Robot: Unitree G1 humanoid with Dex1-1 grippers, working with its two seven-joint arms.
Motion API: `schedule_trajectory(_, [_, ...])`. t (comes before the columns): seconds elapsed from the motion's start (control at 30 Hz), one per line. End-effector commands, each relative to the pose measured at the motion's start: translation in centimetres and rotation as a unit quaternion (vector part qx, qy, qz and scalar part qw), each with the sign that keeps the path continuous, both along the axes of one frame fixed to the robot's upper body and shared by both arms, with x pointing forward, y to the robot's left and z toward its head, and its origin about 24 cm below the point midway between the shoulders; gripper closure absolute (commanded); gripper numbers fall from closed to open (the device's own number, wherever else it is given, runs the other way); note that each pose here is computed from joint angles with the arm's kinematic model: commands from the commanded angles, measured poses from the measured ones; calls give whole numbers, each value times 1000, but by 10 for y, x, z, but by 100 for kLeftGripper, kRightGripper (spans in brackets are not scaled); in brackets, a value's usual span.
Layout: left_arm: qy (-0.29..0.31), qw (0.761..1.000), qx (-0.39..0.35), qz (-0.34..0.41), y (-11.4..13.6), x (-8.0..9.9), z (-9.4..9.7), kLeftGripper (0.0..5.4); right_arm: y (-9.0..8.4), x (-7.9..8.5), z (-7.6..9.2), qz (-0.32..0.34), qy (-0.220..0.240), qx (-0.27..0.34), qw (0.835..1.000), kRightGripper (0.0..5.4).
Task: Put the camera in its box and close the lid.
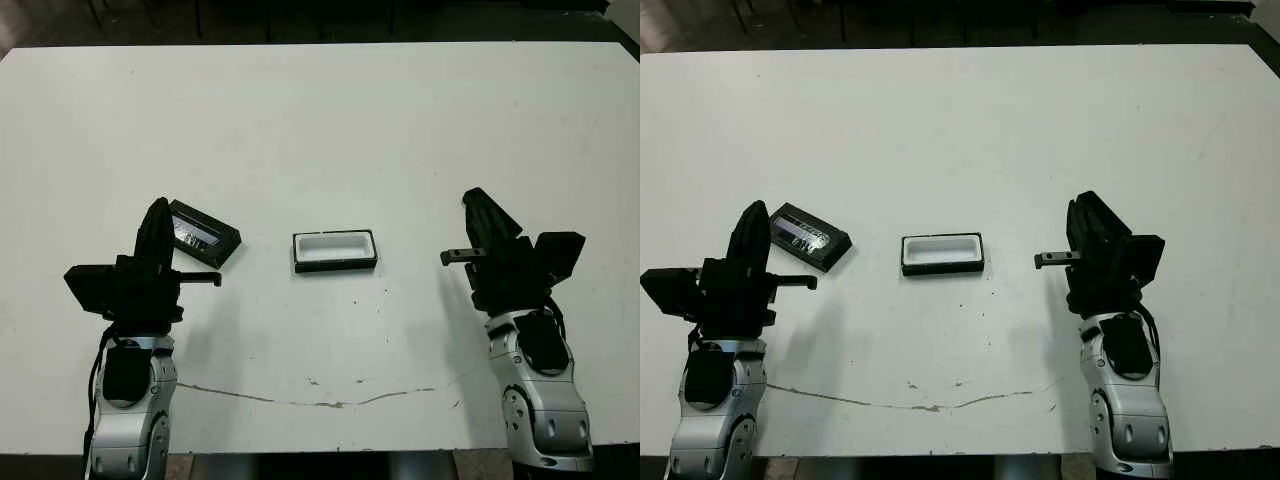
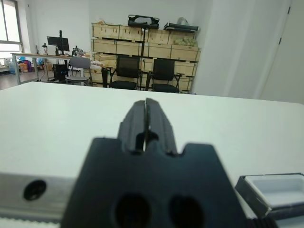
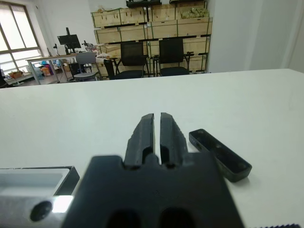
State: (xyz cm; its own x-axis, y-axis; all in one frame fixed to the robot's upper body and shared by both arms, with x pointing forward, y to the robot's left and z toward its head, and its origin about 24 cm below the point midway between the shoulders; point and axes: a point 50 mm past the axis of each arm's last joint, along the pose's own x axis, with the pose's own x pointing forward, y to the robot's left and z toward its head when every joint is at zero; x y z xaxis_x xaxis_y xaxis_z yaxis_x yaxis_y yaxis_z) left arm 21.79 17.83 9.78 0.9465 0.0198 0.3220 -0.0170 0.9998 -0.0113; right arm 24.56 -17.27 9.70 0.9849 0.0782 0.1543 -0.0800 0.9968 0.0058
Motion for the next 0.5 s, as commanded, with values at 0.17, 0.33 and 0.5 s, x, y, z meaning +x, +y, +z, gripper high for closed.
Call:
schedule_trajectory(0.17, [17, 1000, 7, 7, 2, 2, -6, 540, -1, 3, -8, 6, 15, 2, 1000, 538])
schedule_trajectory(0.33, [14, 1000, 7, 7, 5, 5, -5, 540, 1, 5, -8, 12, 19, -2, 1000, 538])
schedule_trajectory(0.5, [7, 1000, 3, 7, 7, 4, -3, 540, -20, 3, 3, 21, 15, -25, 999, 538])
